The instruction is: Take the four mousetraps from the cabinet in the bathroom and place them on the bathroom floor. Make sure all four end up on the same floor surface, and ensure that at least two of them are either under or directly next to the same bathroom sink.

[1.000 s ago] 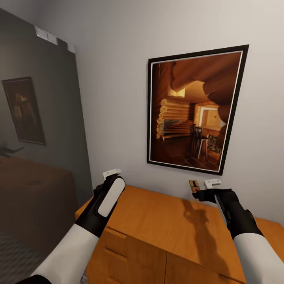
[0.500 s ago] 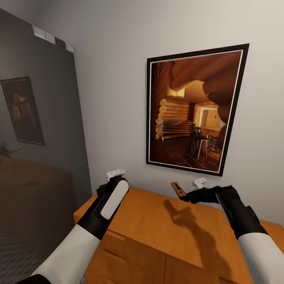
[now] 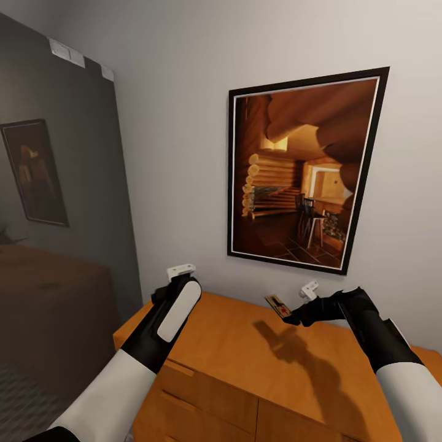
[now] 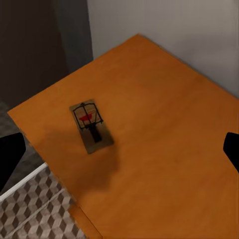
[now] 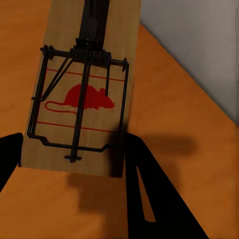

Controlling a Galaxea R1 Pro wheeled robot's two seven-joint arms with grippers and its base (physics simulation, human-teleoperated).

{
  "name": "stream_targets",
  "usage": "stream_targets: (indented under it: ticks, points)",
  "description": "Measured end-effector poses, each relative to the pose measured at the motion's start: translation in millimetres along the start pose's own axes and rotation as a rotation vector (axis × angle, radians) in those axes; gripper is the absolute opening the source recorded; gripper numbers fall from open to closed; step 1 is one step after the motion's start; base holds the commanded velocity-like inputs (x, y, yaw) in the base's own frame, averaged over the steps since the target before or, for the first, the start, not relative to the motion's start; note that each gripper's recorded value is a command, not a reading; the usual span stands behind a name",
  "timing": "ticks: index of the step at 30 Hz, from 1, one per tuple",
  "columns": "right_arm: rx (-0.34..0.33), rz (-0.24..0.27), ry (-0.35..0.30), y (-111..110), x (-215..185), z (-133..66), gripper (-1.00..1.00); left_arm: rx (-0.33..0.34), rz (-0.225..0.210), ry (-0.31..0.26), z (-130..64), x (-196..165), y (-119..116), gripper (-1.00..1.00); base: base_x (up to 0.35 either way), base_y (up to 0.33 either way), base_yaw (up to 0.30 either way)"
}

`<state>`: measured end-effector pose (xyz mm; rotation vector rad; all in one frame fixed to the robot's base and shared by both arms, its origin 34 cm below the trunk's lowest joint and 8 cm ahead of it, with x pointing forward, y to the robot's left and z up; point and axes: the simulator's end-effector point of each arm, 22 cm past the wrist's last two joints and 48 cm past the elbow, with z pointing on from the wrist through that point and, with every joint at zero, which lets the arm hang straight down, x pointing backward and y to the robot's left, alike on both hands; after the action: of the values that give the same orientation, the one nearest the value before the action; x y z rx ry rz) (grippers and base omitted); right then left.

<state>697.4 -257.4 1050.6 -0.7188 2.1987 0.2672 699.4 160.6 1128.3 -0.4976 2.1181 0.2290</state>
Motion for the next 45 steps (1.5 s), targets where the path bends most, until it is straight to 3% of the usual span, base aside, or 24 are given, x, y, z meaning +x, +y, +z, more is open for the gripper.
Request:
stream_targets:
  ticks: [15, 27, 40, 45]
  points:
    - [0.007, 0.008, 0.010, -2, 3, 1.6, -1.00, -0.003, -0.002, 0.000, 0.7, 0, 1, 1.00, 0.046, -0.017, 0.000]
    - [0.036, 0.014, 0.014, -7, 4, 2.8, -1.00, 0.014, 0.008, 0.090, 25.2, 25, 7, 1.00, 0.000, 0.000, 0.000]
    - [0.060, 0.035, 0.019, -12, 5, 3.3, -1.00, 0.012, 0.006, 0.092, 26.2, 25, 9, 1.00, 0.000, 0.000, 0.000]
    - [0.070, 0.073, 0.030, -9, 5, 7.5, -1.00, 0.015, 0.006, 0.090, 25.0, 24, 8, 1.00, 0.000, 0.000, 0.059]
